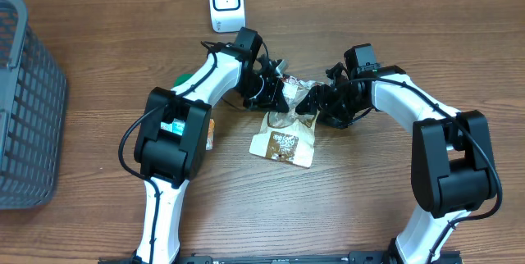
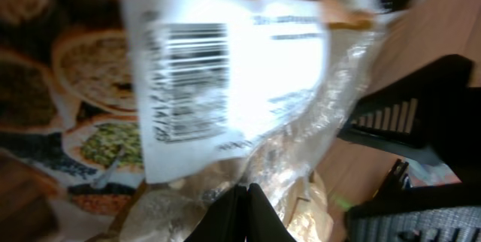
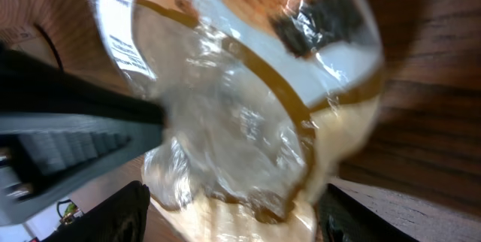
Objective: Scan the item barcode
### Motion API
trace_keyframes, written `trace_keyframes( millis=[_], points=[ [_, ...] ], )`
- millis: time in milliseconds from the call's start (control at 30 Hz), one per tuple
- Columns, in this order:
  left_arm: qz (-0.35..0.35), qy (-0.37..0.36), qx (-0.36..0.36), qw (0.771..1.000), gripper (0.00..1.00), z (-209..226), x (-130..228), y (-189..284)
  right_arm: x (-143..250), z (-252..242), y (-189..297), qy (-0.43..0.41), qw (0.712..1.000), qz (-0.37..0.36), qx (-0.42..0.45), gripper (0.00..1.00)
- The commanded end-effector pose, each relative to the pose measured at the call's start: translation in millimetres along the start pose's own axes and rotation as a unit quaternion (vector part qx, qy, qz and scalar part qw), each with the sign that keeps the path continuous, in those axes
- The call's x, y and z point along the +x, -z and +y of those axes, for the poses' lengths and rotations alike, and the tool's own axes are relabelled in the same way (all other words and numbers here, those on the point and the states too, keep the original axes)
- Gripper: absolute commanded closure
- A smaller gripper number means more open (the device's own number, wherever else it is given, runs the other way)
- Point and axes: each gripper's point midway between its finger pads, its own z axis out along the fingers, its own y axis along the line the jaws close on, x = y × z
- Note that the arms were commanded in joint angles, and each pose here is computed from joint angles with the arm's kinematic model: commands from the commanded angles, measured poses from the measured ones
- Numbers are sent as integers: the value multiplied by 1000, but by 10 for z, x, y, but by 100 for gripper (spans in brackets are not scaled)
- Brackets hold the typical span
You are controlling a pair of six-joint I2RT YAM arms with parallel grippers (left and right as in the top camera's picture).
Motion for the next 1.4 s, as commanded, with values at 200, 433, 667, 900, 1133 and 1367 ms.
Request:
trace_keyframes(
  millis=[200, 433, 667, 900, 1133, 1367],
  points=[
    [22, 87, -109, 990, 96, 518, 170, -98, -159, -182, 123, -39, 998, -34, 35, 29],
    [26, 92, -116, 989, 96, 547, 198, -95, 30, -162, -167, -36, 998, -22, -55, 28],
    [31, 93, -88, 991, 96, 449, 208, -114, 240, -190, -408, -67, 993, -23, -94, 29],
    [31, 83, -47, 995, 96, 292, 166, -108, 372, 120, -668, -51, 994, -30, -95, 45],
    [23, 82, -23, 996, 95, 207, 76, -18, 355, 239, -695, -38, 993, -38, -106, 60],
    [16, 62, -18, 998, 96, 183, 17, 127, 292, 425, -627, -9, 988, -43, -150, 85]
  ],
)
